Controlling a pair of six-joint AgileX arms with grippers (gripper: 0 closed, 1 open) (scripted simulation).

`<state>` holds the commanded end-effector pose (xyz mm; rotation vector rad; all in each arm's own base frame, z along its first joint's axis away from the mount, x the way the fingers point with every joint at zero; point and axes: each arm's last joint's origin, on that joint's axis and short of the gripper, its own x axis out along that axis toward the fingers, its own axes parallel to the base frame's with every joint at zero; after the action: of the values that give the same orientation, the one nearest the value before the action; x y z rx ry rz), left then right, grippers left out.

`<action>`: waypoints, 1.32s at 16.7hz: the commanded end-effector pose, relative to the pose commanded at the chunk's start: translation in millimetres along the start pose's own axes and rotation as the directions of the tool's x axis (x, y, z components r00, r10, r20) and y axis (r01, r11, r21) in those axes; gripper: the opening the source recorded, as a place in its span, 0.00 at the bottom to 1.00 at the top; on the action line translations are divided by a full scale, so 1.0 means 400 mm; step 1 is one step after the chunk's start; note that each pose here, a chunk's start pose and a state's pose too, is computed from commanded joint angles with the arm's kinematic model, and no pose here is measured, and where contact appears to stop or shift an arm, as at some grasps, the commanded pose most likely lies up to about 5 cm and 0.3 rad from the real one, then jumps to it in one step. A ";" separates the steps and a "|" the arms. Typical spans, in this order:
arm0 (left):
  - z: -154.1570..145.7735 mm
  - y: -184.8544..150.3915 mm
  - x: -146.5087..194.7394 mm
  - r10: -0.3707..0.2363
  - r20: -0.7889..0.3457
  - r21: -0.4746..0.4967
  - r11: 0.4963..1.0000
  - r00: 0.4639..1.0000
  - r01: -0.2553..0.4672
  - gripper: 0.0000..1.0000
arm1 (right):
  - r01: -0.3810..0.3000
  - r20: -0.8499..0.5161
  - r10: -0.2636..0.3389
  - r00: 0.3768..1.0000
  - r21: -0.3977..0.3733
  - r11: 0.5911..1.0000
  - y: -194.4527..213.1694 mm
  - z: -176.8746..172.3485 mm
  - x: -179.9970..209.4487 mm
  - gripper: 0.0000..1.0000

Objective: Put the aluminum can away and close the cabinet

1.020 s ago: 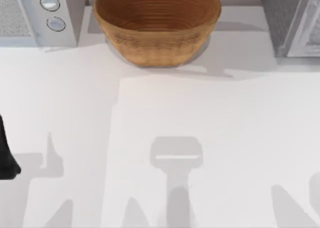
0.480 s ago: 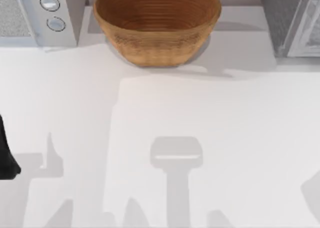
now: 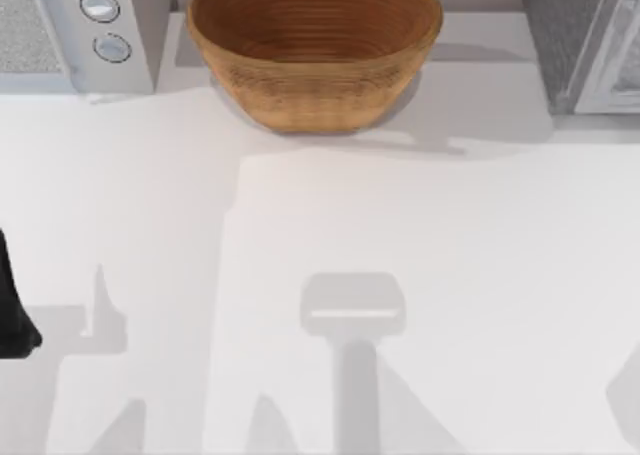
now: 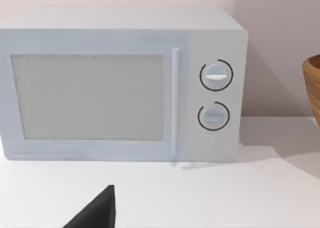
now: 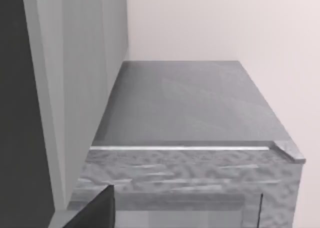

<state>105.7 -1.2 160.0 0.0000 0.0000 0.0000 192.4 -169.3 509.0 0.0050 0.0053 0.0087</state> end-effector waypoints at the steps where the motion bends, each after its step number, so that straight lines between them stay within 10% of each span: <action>1: 0.000 0.000 0.000 0.000 0.000 0.000 1.000 1.000 0.000 1.00 | 0.000 0.000 0.000 1.000 0.001 1.000 0.026 0.000 0.024 1.00; 15: 0.000 0.000 0.000 0.000 0.000 0.000 1.000 1.000 0.000 1.00 | 0.000 -0.002 0.000 1.000 0.000 1.000 0.580 -0.002 0.136 1.00; 22: 0.000 0.000 0.000 0.000 0.000 0.000 1.000 1.000 0.000 1.00 | 0.000 -0.002 0.000 1.000 -0.002 1.000 0.670 -0.003 0.096 1.00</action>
<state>105.7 -1.2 160.0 0.0000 0.0000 0.0000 228.6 99.0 508.9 0.0029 0.0068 0.0086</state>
